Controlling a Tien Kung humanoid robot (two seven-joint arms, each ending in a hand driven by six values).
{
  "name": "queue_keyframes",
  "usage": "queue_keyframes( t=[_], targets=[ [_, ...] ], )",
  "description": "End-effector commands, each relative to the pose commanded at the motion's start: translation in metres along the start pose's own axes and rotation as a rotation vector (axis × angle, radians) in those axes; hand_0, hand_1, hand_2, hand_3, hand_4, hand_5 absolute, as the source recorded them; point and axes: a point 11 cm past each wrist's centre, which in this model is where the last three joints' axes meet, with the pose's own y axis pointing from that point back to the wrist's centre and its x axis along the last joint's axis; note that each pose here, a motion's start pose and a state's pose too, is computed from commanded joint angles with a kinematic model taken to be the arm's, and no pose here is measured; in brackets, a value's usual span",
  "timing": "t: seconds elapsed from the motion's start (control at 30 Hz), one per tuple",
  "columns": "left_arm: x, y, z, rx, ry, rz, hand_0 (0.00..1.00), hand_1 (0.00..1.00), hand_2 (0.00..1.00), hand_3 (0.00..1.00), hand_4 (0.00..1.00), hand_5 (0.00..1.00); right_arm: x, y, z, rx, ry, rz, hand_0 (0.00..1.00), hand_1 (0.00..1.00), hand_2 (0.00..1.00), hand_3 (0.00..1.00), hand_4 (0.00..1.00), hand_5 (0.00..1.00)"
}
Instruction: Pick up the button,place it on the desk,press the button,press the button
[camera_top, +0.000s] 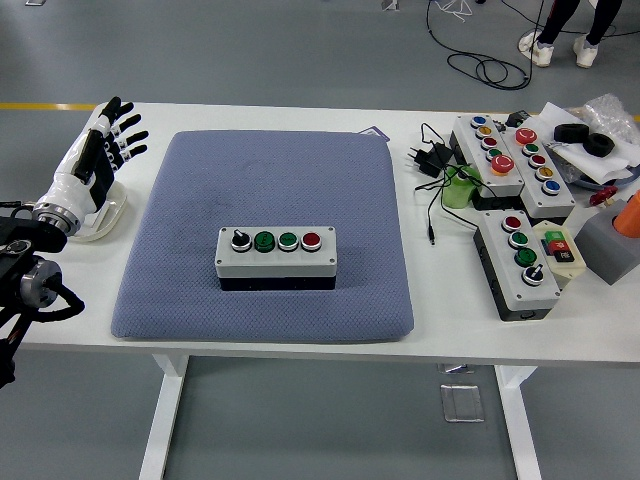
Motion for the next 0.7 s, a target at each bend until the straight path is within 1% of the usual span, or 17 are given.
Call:
queue_keyframes(
  t=[0.4, 0.7],
  targets=[
    [0.0030, 0.0002, 0.0029, -0.015, 0.028, 0.004, 0.853, 0.885, 0.951, 0.967, 0.734, 0.998, 0.0007, 0.0003, -0.0014, 0.003, 0.000, 0.001, 0.641, 0.438, 0.614, 0.562, 0.318, 0.213],
    [0.0067, 0.0008, 0.0032, -0.016, 0.038, 0.011, 0.854, 0.886, 0.952, 0.967, 0.733, 0.998, 0.0010, 0.0003, -0.0016, 0.003, 0.001, 0.000, 0.641, 0.438, 0.614, 0.562, 0.317, 0.214]
  ],
)
